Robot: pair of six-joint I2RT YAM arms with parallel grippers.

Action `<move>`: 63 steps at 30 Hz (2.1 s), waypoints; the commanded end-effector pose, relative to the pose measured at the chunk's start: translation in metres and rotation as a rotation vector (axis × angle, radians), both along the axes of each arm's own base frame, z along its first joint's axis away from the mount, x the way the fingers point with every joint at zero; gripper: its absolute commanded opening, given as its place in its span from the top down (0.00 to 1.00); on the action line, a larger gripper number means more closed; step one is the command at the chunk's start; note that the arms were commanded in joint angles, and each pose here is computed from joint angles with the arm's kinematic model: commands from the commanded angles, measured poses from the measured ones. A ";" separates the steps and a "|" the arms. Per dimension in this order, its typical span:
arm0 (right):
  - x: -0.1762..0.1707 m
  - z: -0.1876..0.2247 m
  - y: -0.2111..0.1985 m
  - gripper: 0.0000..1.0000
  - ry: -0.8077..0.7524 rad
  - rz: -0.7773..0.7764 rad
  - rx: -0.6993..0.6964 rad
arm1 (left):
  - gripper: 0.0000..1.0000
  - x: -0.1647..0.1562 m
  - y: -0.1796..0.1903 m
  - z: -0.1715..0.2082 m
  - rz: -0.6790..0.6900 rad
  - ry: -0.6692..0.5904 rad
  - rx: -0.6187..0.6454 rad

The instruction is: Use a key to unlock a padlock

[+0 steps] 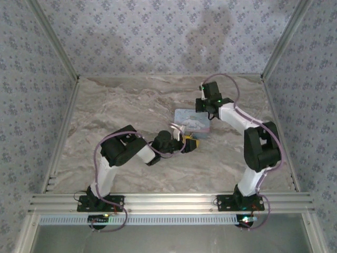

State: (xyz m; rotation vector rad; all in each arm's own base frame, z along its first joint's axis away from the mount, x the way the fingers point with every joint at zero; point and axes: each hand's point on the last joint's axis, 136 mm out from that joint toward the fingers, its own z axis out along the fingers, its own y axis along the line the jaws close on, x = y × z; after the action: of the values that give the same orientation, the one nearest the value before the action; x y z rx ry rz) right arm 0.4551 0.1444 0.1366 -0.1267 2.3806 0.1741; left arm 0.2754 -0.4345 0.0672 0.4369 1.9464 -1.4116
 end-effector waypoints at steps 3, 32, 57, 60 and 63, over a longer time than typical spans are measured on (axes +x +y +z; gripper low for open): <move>-0.033 -0.004 -0.053 1.00 0.060 -0.165 -0.045 | 0.34 -0.002 0.000 -0.015 -0.002 0.033 0.030; -0.097 -0.057 -0.035 1.00 0.176 -0.167 -0.035 | 0.39 0.009 0.010 -0.026 0.019 0.112 0.029; -0.102 -0.033 -0.025 1.00 0.111 -0.130 0.018 | 0.84 0.017 0.026 -0.043 0.012 0.226 0.092; -0.106 -0.025 -0.024 1.00 0.095 -0.128 0.045 | 0.92 0.018 0.027 -0.043 0.010 0.238 0.092; -0.114 -0.012 -0.021 1.00 0.068 -0.116 0.105 | 0.95 0.018 0.028 -0.040 0.009 0.257 0.085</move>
State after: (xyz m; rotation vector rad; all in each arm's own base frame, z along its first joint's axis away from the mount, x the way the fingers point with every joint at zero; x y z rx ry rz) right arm 0.3535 0.1195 0.1141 0.0498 2.4493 0.1740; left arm 0.3042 -0.4130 0.0544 0.3339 2.0593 -1.4425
